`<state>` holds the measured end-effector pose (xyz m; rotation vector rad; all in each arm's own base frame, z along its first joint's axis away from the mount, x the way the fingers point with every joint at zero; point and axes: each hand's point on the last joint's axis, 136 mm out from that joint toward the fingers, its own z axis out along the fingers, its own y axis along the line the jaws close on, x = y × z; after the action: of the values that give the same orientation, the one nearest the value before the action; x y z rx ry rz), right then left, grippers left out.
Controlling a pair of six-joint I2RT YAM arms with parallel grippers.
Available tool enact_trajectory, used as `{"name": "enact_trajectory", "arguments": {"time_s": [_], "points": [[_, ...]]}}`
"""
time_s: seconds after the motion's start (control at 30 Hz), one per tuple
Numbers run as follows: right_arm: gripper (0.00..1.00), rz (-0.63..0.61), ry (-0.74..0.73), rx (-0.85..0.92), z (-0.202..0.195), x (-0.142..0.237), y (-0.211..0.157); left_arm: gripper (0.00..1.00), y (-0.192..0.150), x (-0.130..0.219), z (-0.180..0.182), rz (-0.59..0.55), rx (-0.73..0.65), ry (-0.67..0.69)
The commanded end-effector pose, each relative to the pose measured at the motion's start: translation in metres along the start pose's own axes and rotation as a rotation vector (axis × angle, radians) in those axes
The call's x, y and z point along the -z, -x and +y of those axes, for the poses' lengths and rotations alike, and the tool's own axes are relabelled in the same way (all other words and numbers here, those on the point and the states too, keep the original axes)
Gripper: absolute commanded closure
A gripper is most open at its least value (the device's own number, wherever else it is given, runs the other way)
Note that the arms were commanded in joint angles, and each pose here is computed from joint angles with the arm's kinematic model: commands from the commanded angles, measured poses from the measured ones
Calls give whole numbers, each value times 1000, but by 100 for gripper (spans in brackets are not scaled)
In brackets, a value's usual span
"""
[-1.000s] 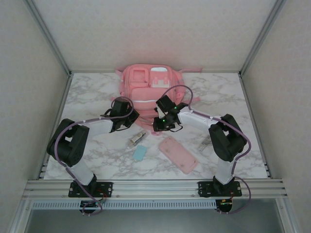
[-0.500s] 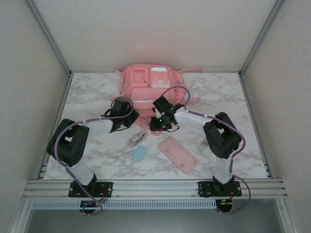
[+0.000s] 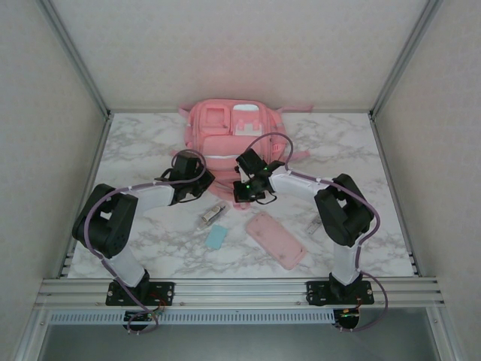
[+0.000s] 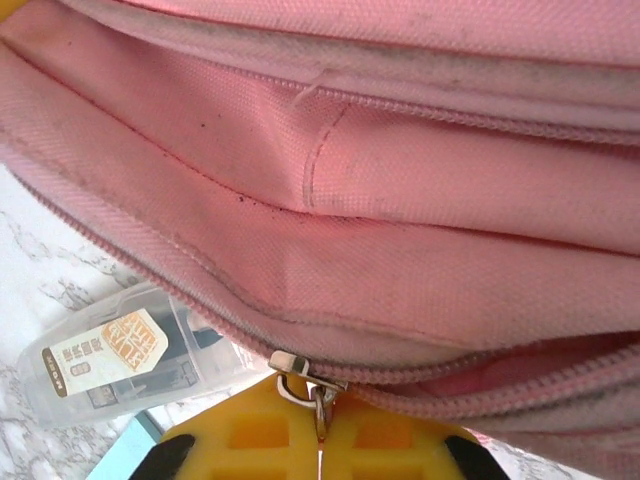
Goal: Pack books, pencil case, and school supplies into a backpack
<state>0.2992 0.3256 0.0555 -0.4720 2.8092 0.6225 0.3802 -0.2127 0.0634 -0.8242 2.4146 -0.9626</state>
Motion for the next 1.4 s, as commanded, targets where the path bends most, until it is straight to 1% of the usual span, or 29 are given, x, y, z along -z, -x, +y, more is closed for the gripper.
{"name": "enact_trajectory", "arguments": {"time_s": [0.0, 0.07, 0.17, 0.27, 0.47, 0.63, 0.8, 0.9, 1.0, 1.1, 1.13, 1.17, 1.2, 1.3, 1.33, 1.37], "points": [[100, 62, -139, 115, -25, 16, -21, 100, 34, 3, -2, -95, -28, 1], [100, 123, -194, 174, -40, 18, -36, 100, 39, 4, -1, -100, -38, 8], [100, 188, -227, 235, -52, 22, -51, 100, 42, 6, -3, -96, -50, 9], [100, 214, -301, 257, -69, 28, -56, 100, 45, 8, -5, -98, -54, 6], [100, 232, -497, 248, -119, 44, -52, 100, 52, 13, -7, -100, -60, 6], [100, 217, -555, 246, -147, 57, -42, 100, 61, 19, -6, -106, -71, 13], [100, 219, -576, 233, -168, 66, -31, 100, 64, 24, -8, -110, -81, 10], [100, 227, -542, 218, -172, 68, -25, 100, 64, 26, -7, -102, -93, 20], [100, 207, -348, 216, -142, 64, -22, 100, 63, 26, -4, -96, -105, 36], [100, 208, -130, 212, -101, 62, -23, 100, 61, 28, -3, -86, -103, 39], [100, 206, -97, 219, -92, 62, -24, 95, 61, 29, -4, -81, -94, 36], [100, 201, -85, 226, -87, 61, -24, 84, 58, 29, -6, -71, -83, 26], [100, 191, -77, 233, -84, 61, -22, 72, 56, 31, -10, -61, -70, 9], [100, 179, -91, 244, -84, 58, -19, 31, 49, 42, -21, -57, -36, -19], [100, 176, -101, 247, -86, 58, -18, 23, 46, 46, -25, -59, -26, -25], [100, 176, -107, 250, -87, 57, -17, 20, 43, 50, -28, -62, -18, -28]]}}
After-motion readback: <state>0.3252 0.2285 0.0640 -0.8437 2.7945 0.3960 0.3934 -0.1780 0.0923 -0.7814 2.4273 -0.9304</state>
